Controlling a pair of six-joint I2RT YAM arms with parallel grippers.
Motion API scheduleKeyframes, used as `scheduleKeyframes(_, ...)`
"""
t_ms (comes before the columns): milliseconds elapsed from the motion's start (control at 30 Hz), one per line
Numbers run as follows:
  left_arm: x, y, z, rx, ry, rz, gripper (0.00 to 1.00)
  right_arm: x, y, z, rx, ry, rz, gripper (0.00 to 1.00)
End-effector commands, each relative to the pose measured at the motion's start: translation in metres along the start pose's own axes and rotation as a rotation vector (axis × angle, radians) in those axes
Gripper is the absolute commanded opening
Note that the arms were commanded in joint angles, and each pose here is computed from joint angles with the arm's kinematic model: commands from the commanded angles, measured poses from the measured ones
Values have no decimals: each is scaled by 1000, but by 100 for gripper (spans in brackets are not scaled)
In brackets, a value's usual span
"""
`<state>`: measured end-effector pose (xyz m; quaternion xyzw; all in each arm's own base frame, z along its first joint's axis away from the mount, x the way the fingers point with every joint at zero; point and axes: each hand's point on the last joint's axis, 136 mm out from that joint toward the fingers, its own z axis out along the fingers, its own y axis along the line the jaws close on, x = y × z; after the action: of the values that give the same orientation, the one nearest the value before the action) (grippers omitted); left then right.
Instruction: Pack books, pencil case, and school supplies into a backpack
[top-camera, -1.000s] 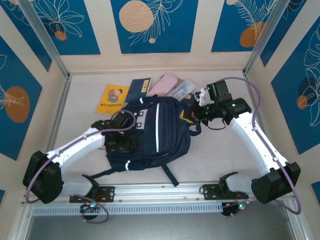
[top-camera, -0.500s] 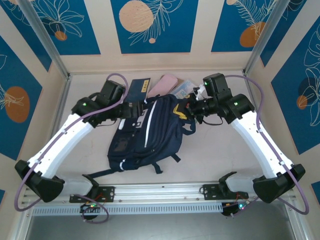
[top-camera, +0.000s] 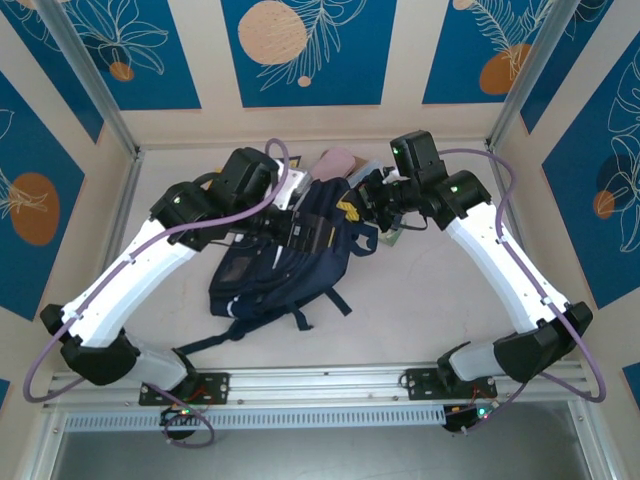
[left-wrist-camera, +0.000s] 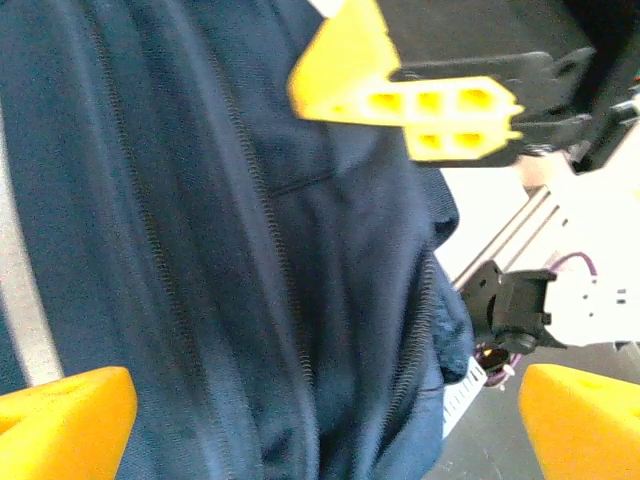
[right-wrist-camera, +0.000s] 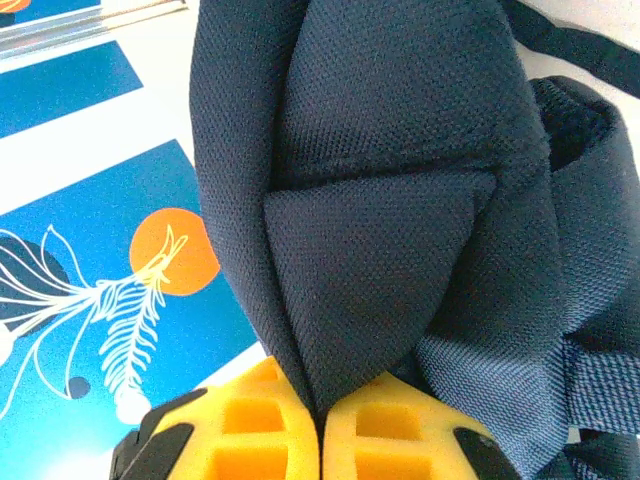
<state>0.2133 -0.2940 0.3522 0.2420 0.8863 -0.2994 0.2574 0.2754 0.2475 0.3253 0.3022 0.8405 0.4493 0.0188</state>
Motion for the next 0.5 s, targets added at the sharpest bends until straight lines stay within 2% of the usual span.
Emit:
scheduleKeyframes(0,16,-9,6,-46,109,131,98,12,42,-18,-141,11,-6,0)
scheduleKeyframes(100,13,2,11,-160,139,168,95,15,45,-20,-152,20,21,0)
scheduleKeyframes(167,8,7,11,-208,137,182,87,17,46,-21,-161,25,33,0)
scheduleKeyframes(233,6,9,11,-230,135,205,76,19,49,-23,-184,31,41,0)
scheduleKeyframes(467,11,4,11,-234,155,284,12,24,56,-31,-235,46,43,0)
